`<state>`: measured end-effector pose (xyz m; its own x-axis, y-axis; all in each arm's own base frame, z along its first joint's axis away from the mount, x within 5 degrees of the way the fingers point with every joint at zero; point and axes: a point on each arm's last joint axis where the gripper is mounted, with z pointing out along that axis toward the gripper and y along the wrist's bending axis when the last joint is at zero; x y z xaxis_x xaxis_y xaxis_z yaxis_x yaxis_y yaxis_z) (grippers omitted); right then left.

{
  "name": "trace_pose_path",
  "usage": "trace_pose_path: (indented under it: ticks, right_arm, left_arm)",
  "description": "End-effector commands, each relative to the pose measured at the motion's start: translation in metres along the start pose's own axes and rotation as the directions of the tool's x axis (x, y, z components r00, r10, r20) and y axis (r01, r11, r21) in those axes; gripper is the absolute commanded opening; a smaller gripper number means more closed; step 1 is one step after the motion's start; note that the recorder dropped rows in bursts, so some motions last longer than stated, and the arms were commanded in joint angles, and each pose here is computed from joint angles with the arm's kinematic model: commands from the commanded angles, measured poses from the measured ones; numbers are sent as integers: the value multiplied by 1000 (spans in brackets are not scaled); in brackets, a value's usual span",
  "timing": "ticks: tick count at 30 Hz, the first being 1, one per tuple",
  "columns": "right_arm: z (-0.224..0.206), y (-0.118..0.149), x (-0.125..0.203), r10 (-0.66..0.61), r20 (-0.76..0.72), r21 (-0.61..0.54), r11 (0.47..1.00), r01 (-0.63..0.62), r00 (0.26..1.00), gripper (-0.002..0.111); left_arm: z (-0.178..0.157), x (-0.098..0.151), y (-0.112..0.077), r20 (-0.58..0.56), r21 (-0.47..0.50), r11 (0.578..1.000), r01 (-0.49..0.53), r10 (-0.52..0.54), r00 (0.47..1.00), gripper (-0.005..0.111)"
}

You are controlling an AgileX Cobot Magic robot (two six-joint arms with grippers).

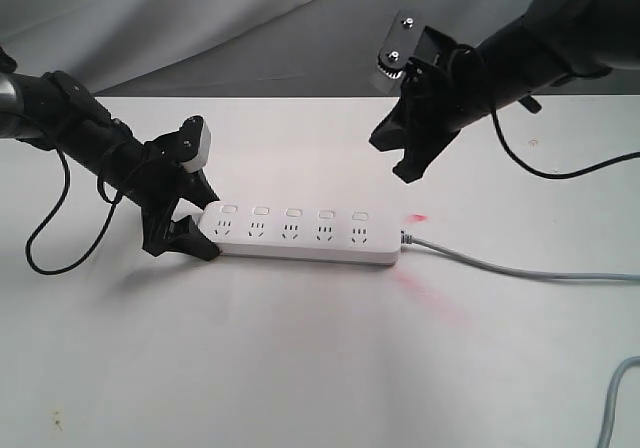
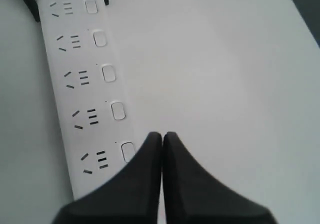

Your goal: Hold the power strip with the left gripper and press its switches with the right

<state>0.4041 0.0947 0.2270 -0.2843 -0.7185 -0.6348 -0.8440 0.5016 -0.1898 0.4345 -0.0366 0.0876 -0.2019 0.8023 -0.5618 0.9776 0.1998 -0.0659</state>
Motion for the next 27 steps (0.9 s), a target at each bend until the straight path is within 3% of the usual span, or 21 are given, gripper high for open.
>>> trace_pose_path:
  ticks: [1, 9, 13, 17, 22, 27]
  right_arm:
    - [-40, 19, -7, -5, 48, 58, 998, 3, 999, 0]
    - [-117, 76, 1, 58, 193, 201, 975, -97, 980, 0]
    - [-150, 108, 15, 131, 305, 272, 937, -218, 943, 0]
    - [-169, 140, 35, 140, 356, 301, 919, -255, 924, 0]
    - [-178, 153, 47, 145, 392, 347, 891, -292, 908, 0]
    - [-181, 149, 48, 138, 403, 402, 862, -310, 905, 0]
  left_arm:
    - [14, 12, -6, -47, 56, 998, 18, -16, 999, 64]
    - [14, 12, -6, -47, 56, 998, 18, -16, 999, 64]
    - [14, 12, -6, -47, 56, 998, 18, -16, 999, 64]
    - [14, 12, -6, -47, 56, 998, 18, -16, 999, 64]
    - [14, 12, -6, -47, 56, 998, 18, -16, 999, 64]
    - [14, 12, -6, -47, 56, 998, 18, -16, 999, 64]
